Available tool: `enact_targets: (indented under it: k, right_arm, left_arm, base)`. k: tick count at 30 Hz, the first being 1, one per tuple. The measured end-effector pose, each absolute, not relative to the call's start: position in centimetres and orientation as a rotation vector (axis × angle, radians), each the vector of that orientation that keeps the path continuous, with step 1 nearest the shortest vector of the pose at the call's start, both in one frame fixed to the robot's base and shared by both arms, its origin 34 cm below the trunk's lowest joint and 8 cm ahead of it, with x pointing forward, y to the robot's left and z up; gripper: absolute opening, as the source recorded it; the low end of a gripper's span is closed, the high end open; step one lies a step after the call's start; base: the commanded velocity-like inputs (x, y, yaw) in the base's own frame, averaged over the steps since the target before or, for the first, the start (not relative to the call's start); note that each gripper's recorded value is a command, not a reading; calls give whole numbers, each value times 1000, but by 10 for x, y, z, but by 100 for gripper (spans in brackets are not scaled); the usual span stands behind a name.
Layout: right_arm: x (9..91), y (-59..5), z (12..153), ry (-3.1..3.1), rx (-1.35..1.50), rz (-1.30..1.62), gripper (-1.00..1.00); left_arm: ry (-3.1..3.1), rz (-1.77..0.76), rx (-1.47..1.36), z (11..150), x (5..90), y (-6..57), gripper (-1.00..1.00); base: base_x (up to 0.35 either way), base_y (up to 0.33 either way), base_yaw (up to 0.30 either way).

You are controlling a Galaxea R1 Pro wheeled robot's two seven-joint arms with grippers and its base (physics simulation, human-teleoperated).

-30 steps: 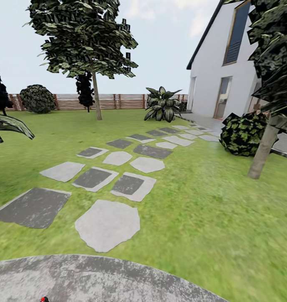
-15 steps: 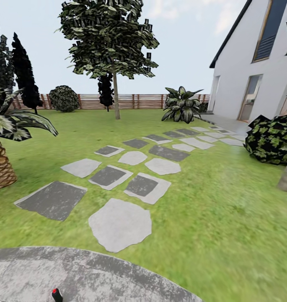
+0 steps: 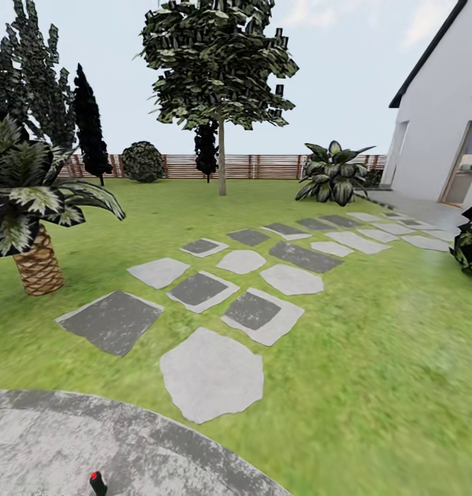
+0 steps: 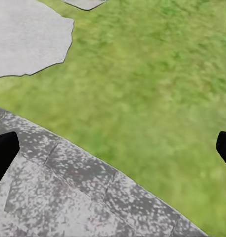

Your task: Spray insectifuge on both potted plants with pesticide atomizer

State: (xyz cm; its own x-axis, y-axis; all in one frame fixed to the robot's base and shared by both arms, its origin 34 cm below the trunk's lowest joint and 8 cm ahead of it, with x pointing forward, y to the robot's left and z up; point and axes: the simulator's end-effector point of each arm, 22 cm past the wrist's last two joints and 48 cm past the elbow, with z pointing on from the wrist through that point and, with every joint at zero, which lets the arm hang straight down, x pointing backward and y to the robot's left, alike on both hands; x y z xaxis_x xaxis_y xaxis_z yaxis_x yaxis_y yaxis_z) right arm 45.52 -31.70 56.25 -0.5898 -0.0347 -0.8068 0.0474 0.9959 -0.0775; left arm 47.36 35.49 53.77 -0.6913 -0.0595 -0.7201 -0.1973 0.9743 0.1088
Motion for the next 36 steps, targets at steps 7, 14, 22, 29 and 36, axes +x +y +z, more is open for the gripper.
enact_targets:
  k: [7, 14, 22, 29, 36]
  right_arm:
    - [455, -316, 562, 2200, 9, -110, 100]
    - [455, -316, 562, 2200, 9, -110, 100]
    - [455, -315, 562, 2200, 8, -108, 100]
    - [455, -314, 562, 2200, 8, -107, 100]
    - [455, -314, 562, 2200, 8, -107, 100]
  left_arm:
    - [2330, 229, -181, 538, 474, 356, 100]
    - [2329, 230, -184, 538, 473, 356, 100]
    - [2329, 230, -184, 538, 473, 356, 100]
    - [2329, 230, -184, 538, 473, 356, 100]
    - [2329, 229, -183, 538, 473, 356, 100]
  base:
    - [204, -219, 279]
    - [213, -217, 279]
    - [225, -209, 279]
    - [226, -204, 279]
    - [226, -202, 279]
